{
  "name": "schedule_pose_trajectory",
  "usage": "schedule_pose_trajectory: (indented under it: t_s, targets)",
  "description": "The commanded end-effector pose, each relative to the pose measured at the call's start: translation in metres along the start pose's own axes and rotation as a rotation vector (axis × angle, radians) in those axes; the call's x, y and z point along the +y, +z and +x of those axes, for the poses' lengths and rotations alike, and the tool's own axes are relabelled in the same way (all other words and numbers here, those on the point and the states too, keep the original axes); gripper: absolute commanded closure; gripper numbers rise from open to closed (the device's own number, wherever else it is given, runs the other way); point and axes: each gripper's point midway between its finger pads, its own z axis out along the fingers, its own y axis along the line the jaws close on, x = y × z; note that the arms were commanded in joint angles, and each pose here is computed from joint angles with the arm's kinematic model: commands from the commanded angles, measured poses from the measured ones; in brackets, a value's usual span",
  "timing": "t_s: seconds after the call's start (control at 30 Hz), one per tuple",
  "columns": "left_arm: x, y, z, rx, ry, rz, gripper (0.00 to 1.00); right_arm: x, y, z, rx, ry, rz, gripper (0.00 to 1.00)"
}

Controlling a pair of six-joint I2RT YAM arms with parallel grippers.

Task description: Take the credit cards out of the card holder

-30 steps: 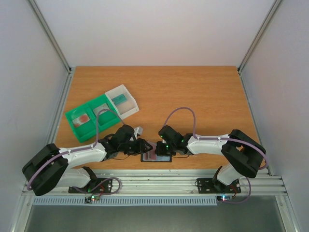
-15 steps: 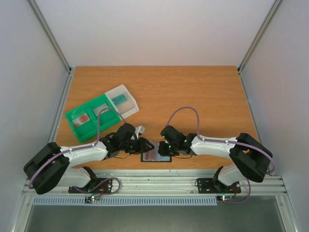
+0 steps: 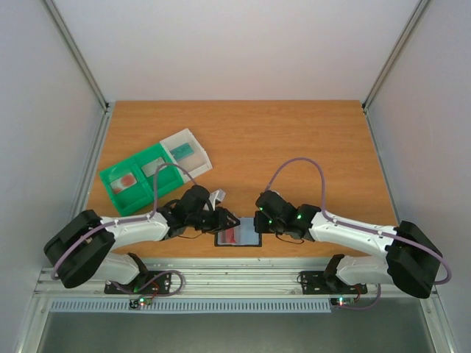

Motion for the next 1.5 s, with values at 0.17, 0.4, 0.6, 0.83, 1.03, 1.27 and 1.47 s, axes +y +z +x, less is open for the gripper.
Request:
schedule_pose_trajectory:
  t_s: [0.17,0.4,0.6,0.83,1.03,1.27,1.47]
  targets:
    - [-0.031,0.012,-0.007,0.0,0.049,0.099,0.67,-0.011,-0.017,-0.009,-0.057,-0.017,0.068,0.88]
    - [-0.019,0.0,-0.01,-0.065,0.053,0.034,0.63,-0.005,-0.023,-0.01,-0.052,-0.031,0.04,0.88]
    - [-0.006,0.002,-0.008,-0.068,0.041,0.003,0.62,0.002,-0.026,-0.011,-0.055,-0.028,0.007,0.88]
    - [0.007,0.007,-0.009,-0.069,0.035,-0.044,0.63,0.014,-0.015,-0.007,-0.017,-0.042,-0.044,0.88]
    - [0.02,0.016,-0.009,-0.062,0.031,-0.079,0.7,0.019,0.002,0.0,0.028,-0.021,-0.065,0.89]
    - [0.035,0.023,-0.004,-0.053,0.009,-0.09,0.69,0.012,0.019,0.004,0.038,-0.019,-0.041,0.89]
    - [0.037,0.024,-0.003,-0.039,0.001,-0.103,0.68,-0.011,0.04,0.021,0.102,-0.004,0.056,0.91]
